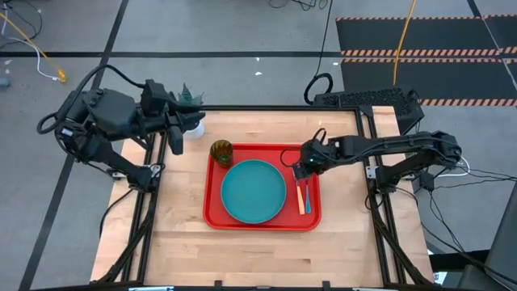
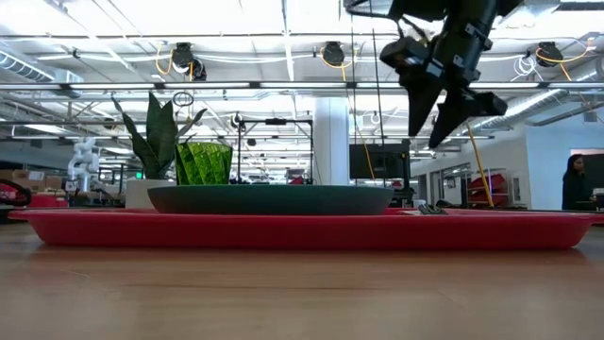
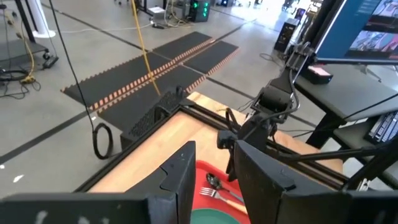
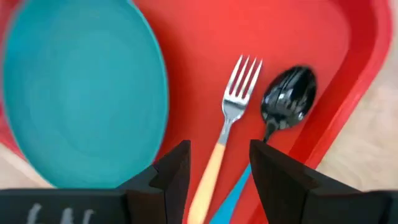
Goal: Pick and place plate/cup/fork/spoon on tray
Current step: Put the yellow fork on the red tray between the blue plate and the blue spoon
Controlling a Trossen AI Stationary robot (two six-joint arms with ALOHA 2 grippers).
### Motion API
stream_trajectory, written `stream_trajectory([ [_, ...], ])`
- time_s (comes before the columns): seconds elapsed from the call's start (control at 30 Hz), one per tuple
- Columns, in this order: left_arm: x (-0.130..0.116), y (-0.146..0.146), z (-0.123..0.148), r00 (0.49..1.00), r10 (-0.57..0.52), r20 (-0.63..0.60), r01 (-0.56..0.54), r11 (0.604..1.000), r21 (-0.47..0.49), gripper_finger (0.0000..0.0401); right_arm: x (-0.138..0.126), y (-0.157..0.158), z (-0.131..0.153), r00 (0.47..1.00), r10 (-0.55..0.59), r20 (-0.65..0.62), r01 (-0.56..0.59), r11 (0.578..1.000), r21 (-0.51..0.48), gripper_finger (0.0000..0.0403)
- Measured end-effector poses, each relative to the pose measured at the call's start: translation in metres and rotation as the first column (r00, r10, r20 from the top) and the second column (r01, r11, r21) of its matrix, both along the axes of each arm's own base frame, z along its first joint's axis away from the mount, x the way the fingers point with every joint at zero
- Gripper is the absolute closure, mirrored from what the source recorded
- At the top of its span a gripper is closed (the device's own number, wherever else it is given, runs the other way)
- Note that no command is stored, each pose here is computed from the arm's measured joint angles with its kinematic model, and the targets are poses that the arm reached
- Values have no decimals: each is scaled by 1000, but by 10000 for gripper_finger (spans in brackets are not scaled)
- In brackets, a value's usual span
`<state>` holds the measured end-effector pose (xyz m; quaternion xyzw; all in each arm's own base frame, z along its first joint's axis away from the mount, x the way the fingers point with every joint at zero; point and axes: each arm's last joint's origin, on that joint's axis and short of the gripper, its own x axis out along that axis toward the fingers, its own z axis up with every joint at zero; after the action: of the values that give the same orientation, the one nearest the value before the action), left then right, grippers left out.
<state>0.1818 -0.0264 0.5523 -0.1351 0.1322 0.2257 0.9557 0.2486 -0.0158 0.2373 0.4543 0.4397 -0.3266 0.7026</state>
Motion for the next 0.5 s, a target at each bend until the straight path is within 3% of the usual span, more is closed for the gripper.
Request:
stream_trajectory([
  [0.23,4,-1,-5,999,2,-48,-2,1000,10,288,15,2,-27,995,45,-94,-39,997,61,248],
  [0.5,4,-1,-7,998,5,-58,-5,1000,1,288,24,-2,-42,991,-28,-132,36,998,57,248],
])
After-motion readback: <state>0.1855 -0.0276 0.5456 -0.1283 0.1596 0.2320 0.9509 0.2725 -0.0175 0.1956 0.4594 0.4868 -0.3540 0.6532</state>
